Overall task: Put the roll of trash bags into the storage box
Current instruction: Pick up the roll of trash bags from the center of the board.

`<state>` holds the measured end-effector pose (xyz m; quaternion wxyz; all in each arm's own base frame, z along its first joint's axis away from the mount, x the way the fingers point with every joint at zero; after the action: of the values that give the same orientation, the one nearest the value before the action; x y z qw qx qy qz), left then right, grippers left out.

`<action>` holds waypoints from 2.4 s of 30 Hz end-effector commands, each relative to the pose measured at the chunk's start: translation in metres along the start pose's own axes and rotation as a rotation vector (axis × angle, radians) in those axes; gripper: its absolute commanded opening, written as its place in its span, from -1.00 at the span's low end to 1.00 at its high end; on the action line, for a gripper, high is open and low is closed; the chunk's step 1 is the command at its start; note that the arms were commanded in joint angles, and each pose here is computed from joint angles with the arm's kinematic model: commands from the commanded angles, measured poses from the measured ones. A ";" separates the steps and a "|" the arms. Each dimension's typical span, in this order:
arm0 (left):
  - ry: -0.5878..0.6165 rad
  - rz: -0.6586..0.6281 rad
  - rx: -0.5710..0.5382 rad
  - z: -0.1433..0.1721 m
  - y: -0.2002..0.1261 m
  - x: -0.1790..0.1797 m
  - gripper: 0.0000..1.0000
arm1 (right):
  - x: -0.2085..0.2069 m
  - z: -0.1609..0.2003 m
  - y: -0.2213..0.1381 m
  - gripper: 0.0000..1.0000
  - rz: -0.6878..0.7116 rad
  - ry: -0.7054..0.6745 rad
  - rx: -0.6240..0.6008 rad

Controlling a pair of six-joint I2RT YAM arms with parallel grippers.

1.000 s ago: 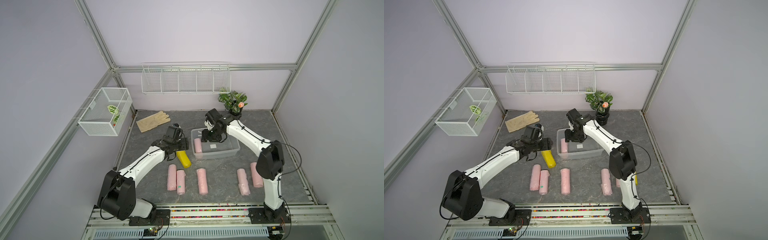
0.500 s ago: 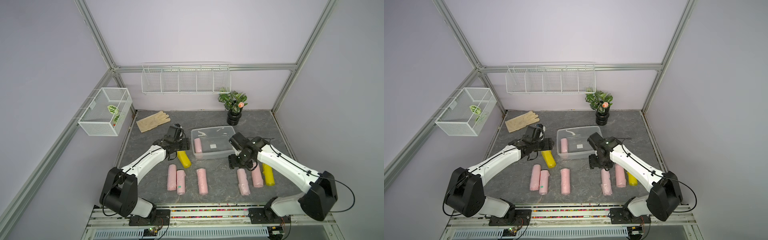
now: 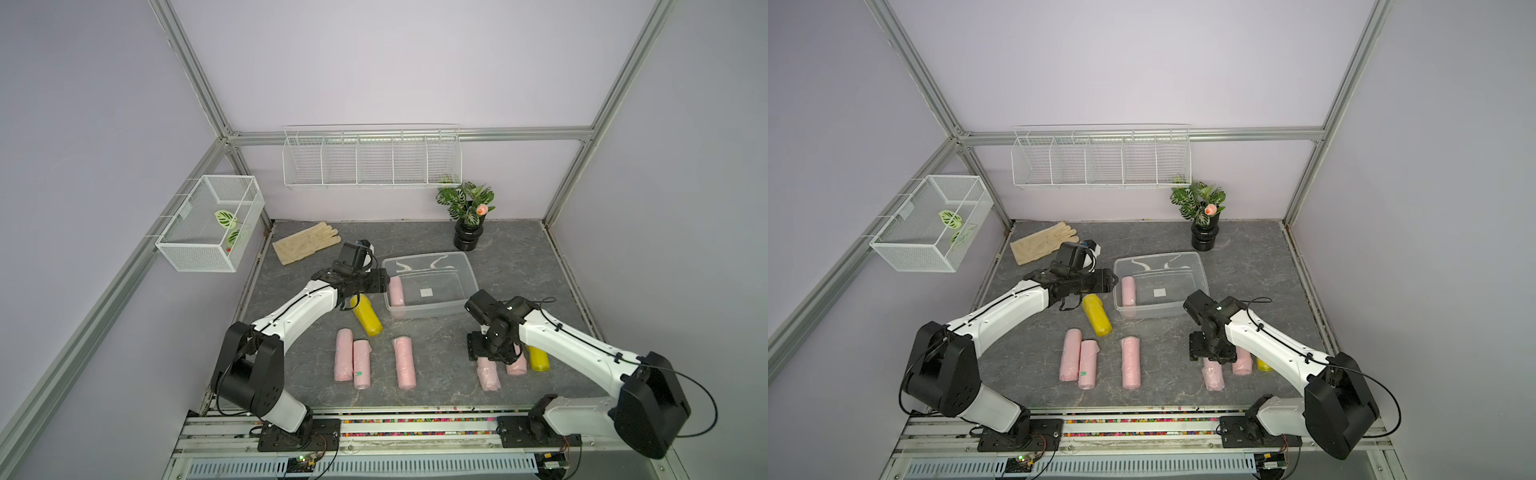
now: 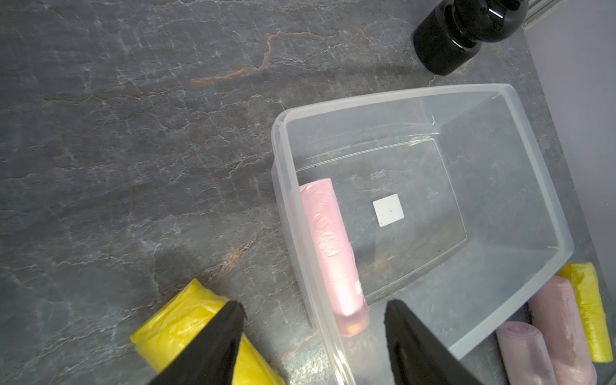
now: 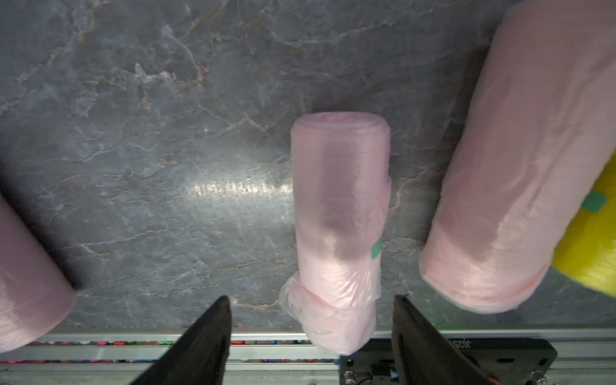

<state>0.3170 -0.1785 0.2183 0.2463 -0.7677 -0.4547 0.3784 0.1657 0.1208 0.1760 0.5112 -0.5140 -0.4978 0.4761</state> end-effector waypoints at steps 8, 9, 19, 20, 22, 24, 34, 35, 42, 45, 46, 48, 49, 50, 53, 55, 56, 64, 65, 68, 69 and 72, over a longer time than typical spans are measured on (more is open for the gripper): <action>-0.008 0.036 0.036 0.009 0.000 0.001 0.43 | -0.001 0.001 0.019 0.56 0.048 0.034 0.021; -0.007 0.037 0.036 0.009 0.000 0.001 0.43 | 0.000 0.001 0.022 0.56 0.043 0.034 0.024; -0.008 0.036 0.031 0.012 -0.007 0.001 0.42 | 0.002 -0.005 0.038 0.54 0.074 0.014 0.064; -0.009 0.038 0.028 0.011 -0.008 0.000 0.42 | 0.001 -0.005 0.039 0.55 0.083 0.016 0.066; -0.009 0.041 0.026 0.012 -0.009 0.000 0.43 | -0.003 -0.005 0.040 0.55 0.099 0.027 0.064; -0.009 0.041 0.029 0.013 -0.008 0.000 0.42 | -0.005 -0.004 0.039 0.55 0.111 0.035 0.058; -0.013 0.044 0.032 0.014 -0.009 -0.001 0.43 | -0.004 -0.005 0.050 0.49 0.116 0.012 0.088; -0.013 0.044 0.032 0.014 -0.010 -0.001 0.42 | -0.004 -0.005 0.052 0.48 0.111 0.004 0.092; -0.016 0.043 0.033 0.016 -0.011 0.000 0.42 | -0.010 -0.003 0.061 0.38 0.109 -0.001 0.113; -0.015 0.044 0.032 0.016 -0.011 -0.001 0.42 | -0.012 -0.002 0.062 0.32 0.098 0.007 0.104; -0.016 0.045 0.032 0.016 -0.011 -0.001 0.43 | -0.013 -0.001 0.062 0.31 0.096 0.006 0.101; -0.015 0.045 0.033 0.016 -0.011 -0.001 0.42 | -0.014 -0.002 0.062 0.29 0.091 0.006 0.098; -0.016 0.045 0.033 0.016 -0.011 -0.002 0.42 | -0.014 -0.002 0.062 0.27 0.091 0.006 0.099; -0.016 0.046 0.032 0.016 -0.012 -0.002 0.43 | -0.014 -0.003 0.062 0.26 0.090 0.003 0.098; -0.015 0.045 0.032 0.016 -0.012 -0.002 0.42 | -0.014 -0.005 0.063 0.18 0.087 -0.005 0.098; -0.017 0.044 0.034 0.017 -0.012 -0.002 0.42 | -0.014 -0.006 0.064 0.14 0.088 -0.007 0.098; -0.016 0.043 0.033 0.017 -0.012 -0.002 0.43 | -0.014 -0.005 0.064 0.12 0.086 -0.007 0.098; -0.020 0.042 0.030 0.015 -0.012 -0.003 0.43 | -0.014 -0.004 0.059 -0.05 0.079 -0.015 0.089; -0.020 0.040 0.029 0.015 -0.012 -0.003 0.43 | -0.015 -0.004 0.057 -0.05 0.078 -0.015 0.087; -0.023 0.037 0.030 0.016 -0.011 -0.002 0.43 | -0.014 -0.005 0.050 -0.07 0.070 -0.015 0.080; -0.023 0.036 0.031 0.016 -0.011 -0.002 0.43 | -0.014 -0.005 0.046 -0.07 0.065 -0.014 0.071; -0.023 0.034 0.027 0.015 -0.012 -0.002 0.43 | -0.012 -0.008 0.028 -0.07 0.041 -0.017 0.039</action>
<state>0.3023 -0.1752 0.2144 0.2483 -0.7666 -0.4388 0.3976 0.1720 0.1098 0.1267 0.5138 -0.5065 -0.4659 0.5123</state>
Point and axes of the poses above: each gripper's point midway between its finger pads, its own y axis out along the fingers, its own x axis along the line the jaws close on, z = x × y, the point moved 10 cm from there along -y, back along the fingers, and after that the axes turned 1 degree about y, right-handed, at the moved point
